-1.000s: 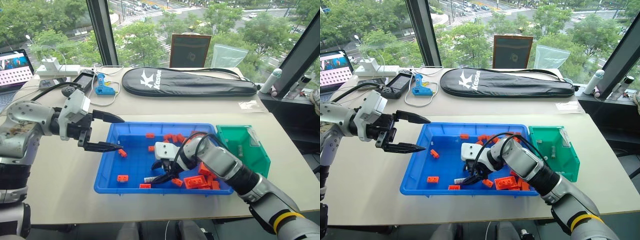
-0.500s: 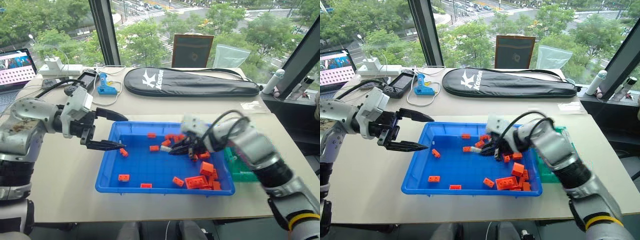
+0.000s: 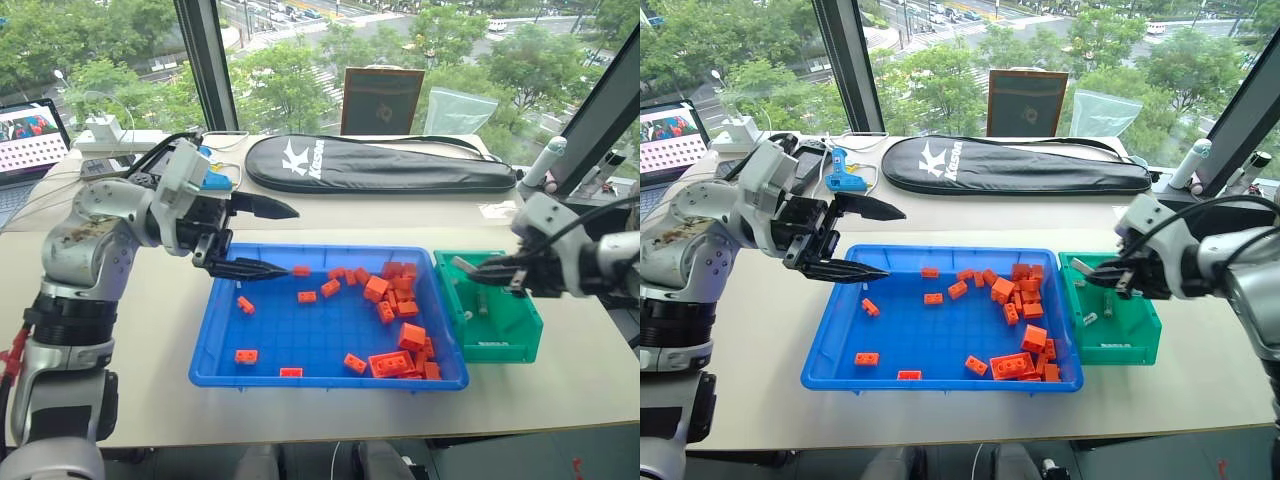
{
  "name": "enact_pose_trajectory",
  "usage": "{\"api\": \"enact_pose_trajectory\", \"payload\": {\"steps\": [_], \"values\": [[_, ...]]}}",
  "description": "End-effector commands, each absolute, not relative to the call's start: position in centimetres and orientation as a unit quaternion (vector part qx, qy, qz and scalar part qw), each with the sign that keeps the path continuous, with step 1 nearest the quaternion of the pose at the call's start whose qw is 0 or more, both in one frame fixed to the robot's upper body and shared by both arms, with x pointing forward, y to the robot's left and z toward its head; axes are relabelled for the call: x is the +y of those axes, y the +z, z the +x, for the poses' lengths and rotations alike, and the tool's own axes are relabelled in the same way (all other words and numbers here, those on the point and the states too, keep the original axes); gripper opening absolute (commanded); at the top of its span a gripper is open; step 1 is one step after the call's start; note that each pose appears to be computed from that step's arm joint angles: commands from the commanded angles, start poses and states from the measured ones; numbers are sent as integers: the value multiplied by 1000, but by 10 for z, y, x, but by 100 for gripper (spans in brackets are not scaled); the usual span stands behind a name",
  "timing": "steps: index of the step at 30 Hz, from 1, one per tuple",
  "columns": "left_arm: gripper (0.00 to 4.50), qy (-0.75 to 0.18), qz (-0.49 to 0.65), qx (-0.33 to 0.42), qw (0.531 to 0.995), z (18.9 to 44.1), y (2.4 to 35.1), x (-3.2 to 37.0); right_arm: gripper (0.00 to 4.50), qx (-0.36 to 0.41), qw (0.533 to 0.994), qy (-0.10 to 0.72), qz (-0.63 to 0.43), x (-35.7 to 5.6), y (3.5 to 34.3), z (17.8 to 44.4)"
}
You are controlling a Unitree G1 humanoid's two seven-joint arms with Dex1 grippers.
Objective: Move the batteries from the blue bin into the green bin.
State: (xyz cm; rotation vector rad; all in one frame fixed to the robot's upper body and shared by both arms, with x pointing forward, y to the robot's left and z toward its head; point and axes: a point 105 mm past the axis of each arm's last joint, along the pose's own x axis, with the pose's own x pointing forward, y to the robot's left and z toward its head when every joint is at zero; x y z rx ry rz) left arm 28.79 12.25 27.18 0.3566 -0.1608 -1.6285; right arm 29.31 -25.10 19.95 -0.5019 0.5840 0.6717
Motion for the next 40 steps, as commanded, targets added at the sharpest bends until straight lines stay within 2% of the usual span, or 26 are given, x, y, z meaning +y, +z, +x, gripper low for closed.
{"api": "enact_pose_trajectory", "payload": {"steps": [1,2,4,7,9,10,13,14,17,19,23,27,33,40], "values": [[450,-723,170,-84,664,290,277,119,26,263,897,264,-238,-270,208,296],[450,-723,170,-84,664,290,277,118,26,260,902,253,-232,-273,207,297],[450,-725,171,-83,662,291,277,117,126,257,909,238,-226,-278,203,300],[450,-727,172,-80,660,291,275,118,215,252,911,236,-224,-277,202,303],[450,-726,171,-76,661,291,274,118,294,246,913,230,-229,-280,206,305],[450,-720,170,-75,668,293,274,118,317,243,914,228,-232,-281,209,306],[450,-674,157,-92,716,313,284,115,426,226,917,231,-233,-281,220,308],[450,-646,155,-99,741,323,288,114,448,192,924,233,-235,-279,232,310],[450,-571,144,-105,801,345,296,119,448,88,943,192,-257,-286,266,317],[450,-541,153,-107,820,350,295,127,448,21,955,175,-238,-291,278,317],[450,-488,156,-104,853,354,288,149,448,-86,968,197,-126,-294,295,308],[450,-422,137,-104,890,365,283,171,448,-72,968,221,-95,-295,273,299],[450,-390,126,-76,909,358,254,182,448,-27,969,230,-85,-290,240,300],[450,-378,96,-68,918,359,245,188,448,5,965,222,-137,-289,232,308]]}}
